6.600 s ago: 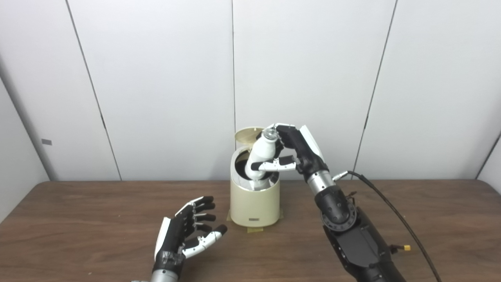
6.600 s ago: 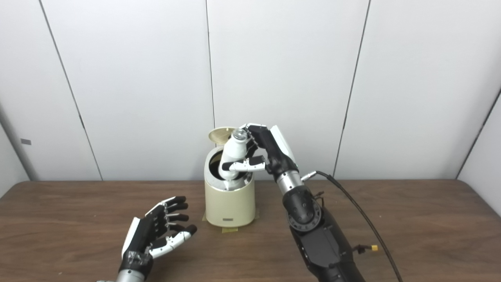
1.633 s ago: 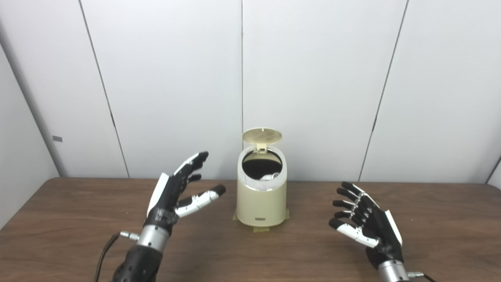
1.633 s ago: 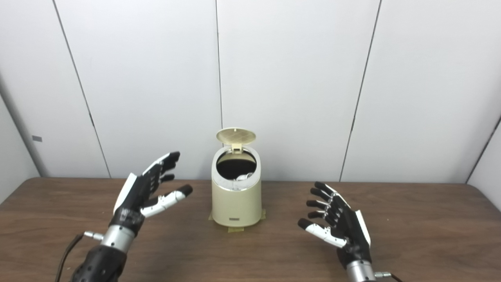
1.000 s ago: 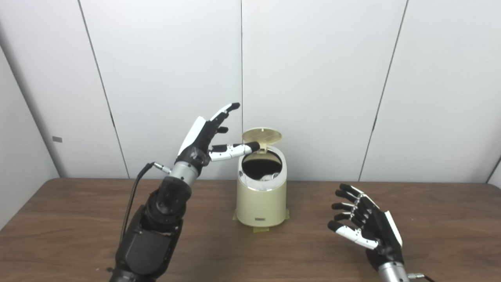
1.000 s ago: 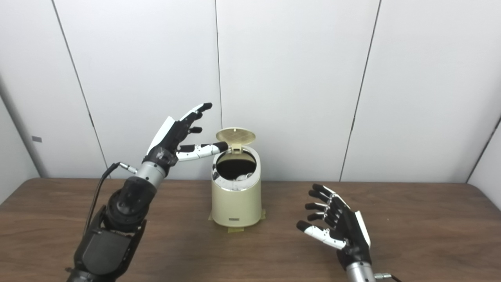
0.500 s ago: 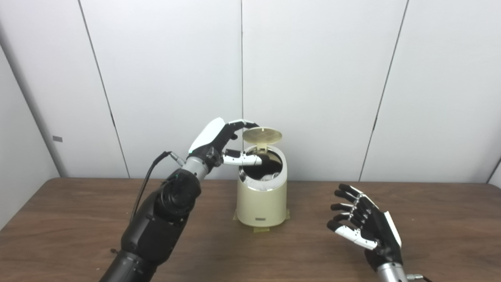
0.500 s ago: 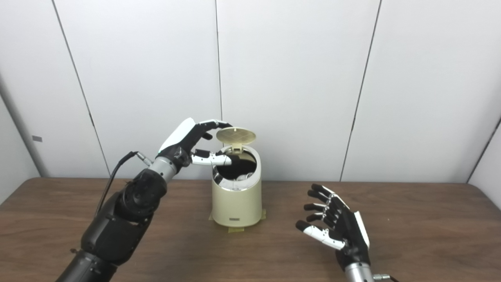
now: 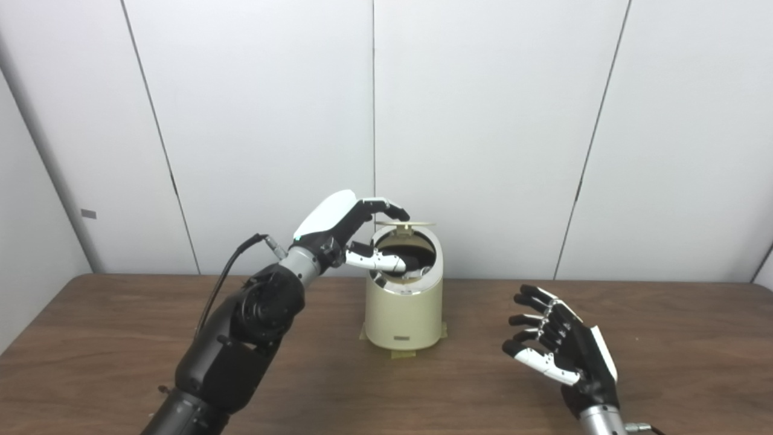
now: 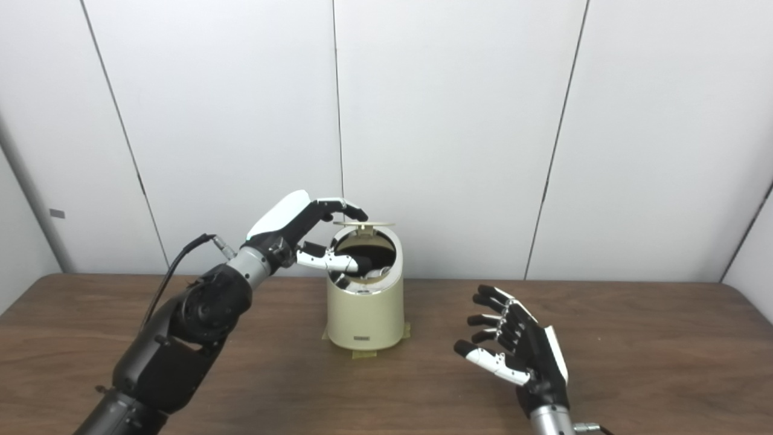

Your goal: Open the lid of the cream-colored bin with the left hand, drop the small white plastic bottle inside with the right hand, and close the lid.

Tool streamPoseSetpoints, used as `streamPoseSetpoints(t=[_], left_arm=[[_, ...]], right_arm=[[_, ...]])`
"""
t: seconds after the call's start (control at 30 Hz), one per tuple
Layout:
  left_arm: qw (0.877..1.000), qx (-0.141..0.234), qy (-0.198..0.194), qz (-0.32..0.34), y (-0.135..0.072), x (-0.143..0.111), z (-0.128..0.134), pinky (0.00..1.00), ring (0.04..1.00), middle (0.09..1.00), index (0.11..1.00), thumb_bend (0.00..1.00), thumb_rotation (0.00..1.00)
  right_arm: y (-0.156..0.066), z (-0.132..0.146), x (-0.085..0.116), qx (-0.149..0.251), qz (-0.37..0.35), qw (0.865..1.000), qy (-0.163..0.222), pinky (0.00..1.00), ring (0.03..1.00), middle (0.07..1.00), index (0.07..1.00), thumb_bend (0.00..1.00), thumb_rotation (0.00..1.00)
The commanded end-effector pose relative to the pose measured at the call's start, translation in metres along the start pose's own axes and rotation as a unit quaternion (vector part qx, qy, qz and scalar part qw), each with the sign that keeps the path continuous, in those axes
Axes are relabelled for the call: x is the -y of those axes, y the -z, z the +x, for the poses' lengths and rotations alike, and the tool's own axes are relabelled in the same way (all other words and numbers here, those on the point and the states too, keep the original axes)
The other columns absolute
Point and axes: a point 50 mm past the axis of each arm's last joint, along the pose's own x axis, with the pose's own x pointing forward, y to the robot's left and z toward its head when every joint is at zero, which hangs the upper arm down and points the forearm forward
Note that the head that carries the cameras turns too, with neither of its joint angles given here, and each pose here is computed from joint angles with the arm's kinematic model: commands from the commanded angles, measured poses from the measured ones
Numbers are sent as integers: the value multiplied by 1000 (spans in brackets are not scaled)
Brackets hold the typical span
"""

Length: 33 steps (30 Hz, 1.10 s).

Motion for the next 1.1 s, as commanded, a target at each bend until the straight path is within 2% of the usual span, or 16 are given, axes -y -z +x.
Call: streamPoseSetpoints(t=[0.0, 0.33, 0.53, 0.67, 0.77, 1.07], left_arm=[[999, 45, -25, 19, -21, -27, 4, 903, 938, 797, 752, 920, 465], [998, 54, -5, 38, -29, -28, -11, 977, 977, 815, 761, 915, 446], [997, 51, 1, 62, -26, -23, -15, 948, 960, 805, 759, 915, 452], [996, 44, 6, 83, -24, -21, -17, 979, 957, 802, 761, 913, 455], [994, 39, 10, 104, -22, -18, -18, 998, 964, 810, 770, 902, 470], [990, 32, 23, 137, -19, -11, -24, 1000, 953, 793, 763, 951, 520]], right_arm=[[-18, 14, -4, 44, 7, 999, 1, 472, 615, 751, 742, 778, 233], [-18, 15, -6, 40, 10, 999, 4, 472, 614, 755, 750, 802, 247], [-18, 15, -6, 40, 12, 999, 5, 465, 604, 759, 755, 791, 239], [-21, 14, -7, 42, 14, 999, 4, 469, 598, 770, 762, 789, 233], [-24, 14, -8, 43, 16, 999, 5, 460, 593, 771, 760, 781, 218], [-25, 13, -8, 41, 30, 999, 6, 456, 579, 778, 761, 771, 186]])
